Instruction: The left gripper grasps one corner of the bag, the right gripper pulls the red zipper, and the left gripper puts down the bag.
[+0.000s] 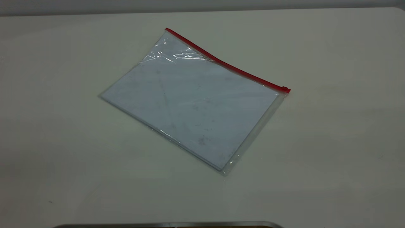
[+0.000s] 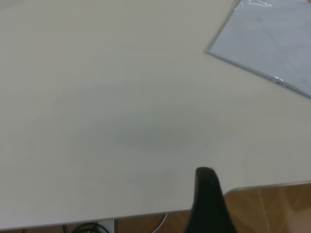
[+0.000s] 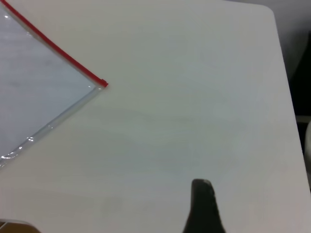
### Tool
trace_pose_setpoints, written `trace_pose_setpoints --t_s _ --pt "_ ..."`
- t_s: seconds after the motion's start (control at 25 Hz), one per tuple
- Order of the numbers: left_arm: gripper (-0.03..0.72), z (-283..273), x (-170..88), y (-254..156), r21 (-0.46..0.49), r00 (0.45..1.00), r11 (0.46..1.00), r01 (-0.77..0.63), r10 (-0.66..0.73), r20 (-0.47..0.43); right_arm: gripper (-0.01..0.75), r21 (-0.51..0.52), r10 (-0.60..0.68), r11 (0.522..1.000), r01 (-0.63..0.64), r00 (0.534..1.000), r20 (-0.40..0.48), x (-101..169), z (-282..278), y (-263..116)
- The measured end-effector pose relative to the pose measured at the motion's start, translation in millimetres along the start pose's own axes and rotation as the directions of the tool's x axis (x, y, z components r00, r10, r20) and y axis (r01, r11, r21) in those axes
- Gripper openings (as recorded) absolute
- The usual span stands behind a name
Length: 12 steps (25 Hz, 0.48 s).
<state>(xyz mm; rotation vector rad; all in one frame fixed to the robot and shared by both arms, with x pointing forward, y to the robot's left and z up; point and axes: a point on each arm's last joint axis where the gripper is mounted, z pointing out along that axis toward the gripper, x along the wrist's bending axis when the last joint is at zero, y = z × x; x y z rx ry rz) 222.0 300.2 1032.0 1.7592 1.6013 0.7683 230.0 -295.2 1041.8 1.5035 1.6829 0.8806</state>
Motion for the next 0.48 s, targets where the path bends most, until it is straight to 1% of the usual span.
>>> trace_pose_setpoints --t_s 0.48 --pt "0.59 0.0 0.0 0.0 0.0 1.0 1.0 0.0 0.0 0.0 0.585 0.0 0.007 1.0 -0.007 1.0 0.0 0.0 0.0 0.0"
